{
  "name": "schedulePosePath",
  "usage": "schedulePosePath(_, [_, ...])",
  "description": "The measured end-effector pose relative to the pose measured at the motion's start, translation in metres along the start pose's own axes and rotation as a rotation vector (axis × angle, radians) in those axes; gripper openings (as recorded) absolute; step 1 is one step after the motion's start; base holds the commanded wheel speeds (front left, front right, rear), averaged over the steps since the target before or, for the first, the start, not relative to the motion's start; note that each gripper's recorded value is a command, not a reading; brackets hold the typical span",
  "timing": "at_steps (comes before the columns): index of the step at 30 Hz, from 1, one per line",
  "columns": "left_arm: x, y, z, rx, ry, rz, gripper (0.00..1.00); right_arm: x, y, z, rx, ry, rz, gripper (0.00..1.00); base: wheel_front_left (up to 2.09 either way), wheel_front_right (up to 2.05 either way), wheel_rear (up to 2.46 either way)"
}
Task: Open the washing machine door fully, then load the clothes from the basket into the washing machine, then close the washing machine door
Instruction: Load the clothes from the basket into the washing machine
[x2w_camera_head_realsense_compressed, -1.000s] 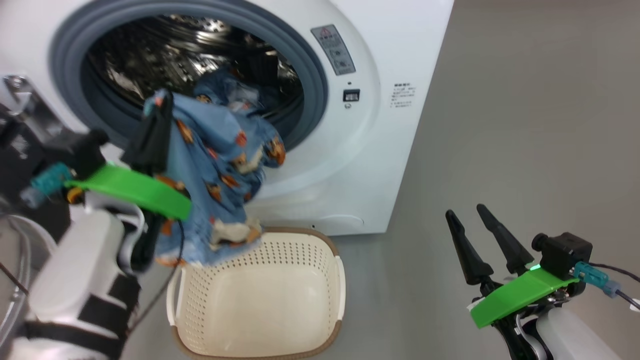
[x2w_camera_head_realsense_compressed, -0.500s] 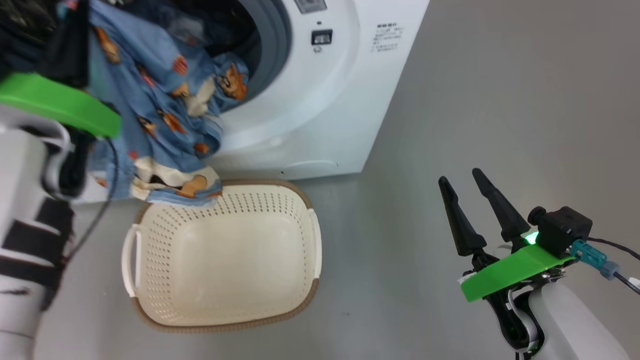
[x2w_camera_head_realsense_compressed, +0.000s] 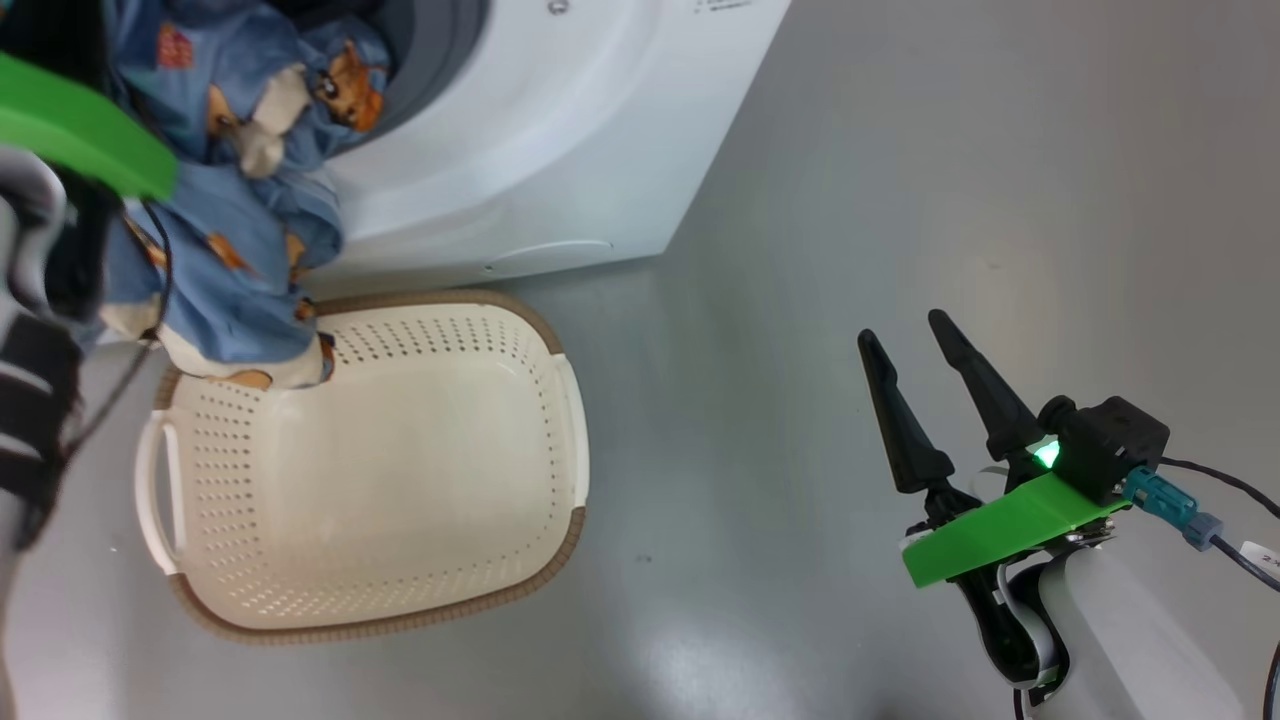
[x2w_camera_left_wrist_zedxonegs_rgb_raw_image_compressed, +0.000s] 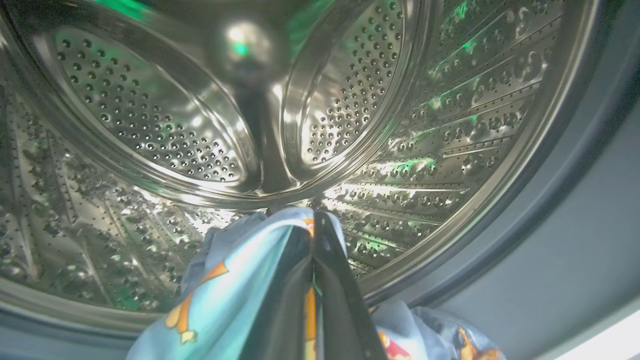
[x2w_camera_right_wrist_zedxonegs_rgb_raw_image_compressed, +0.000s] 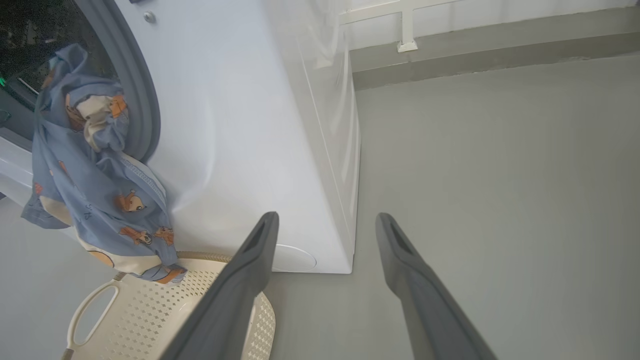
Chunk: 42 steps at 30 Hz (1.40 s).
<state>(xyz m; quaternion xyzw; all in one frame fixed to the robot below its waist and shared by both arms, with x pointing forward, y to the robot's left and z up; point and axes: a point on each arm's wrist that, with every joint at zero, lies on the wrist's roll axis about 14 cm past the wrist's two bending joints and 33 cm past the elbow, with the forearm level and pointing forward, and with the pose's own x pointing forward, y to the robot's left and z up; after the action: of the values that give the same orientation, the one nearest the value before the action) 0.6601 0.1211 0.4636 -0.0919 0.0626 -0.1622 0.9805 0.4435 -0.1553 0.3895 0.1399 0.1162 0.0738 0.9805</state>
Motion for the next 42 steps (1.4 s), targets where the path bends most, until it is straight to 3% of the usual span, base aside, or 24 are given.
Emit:
schedulePosePath(2, [0.009,-0.002,0.011,-0.014,-0.038,-0.009,0.00,-0.001,-0.004,-0.003,0.000,0.007,-0.012,1.00,0.00,0.00,0.00])
schedulePosePath(6, [0.020,0.009,0.090,-0.039,-0.293,0.004,0.00,0.002,-0.007,-0.010,0.005,0.019,-0.023,1.00,0.00,0.00,0.00])
schedulePosePath(14, [0.013,0.012,0.060,-0.067,-0.269,0.050,0.00,0.006,-0.004,-0.016,0.003,0.033,-0.014,1.00,0.00,0.00,0.00])
schedulePosePath(15, [0.013,0.012,0.051,-0.064,-0.240,0.052,0.20,0.006,-0.004,-0.016,0.003,0.034,-0.013,1.00,0.00,0.00,0.00])
schedulePosePath(16, [0.013,0.011,0.041,-0.057,-0.207,0.053,0.79,0.006,-0.003,-0.016,0.003,0.034,-0.011,1.00,0.00,0.00,0.00])
schedulePosePath(17, [0.012,0.010,0.029,-0.053,-0.168,0.054,1.00,0.006,-0.002,-0.016,0.003,0.035,-0.009,1.00,0.00,0.00,0.00])
schedulePosePath(24, [0.006,0.009,-0.016,-0.041,0.012,0.060,1.00,0.010,0.003,-0.014,0.001,0.030,0.008,1.00,0.00,0.00,0.00])
schedulePosePath(42, [-0.039,-0.006,0.005,-0.054,-0.035,0.025,1.00,0.003,0.020,0.010,-0.004,-0.018,0.052,1.00,0.00,0.00,0.00])
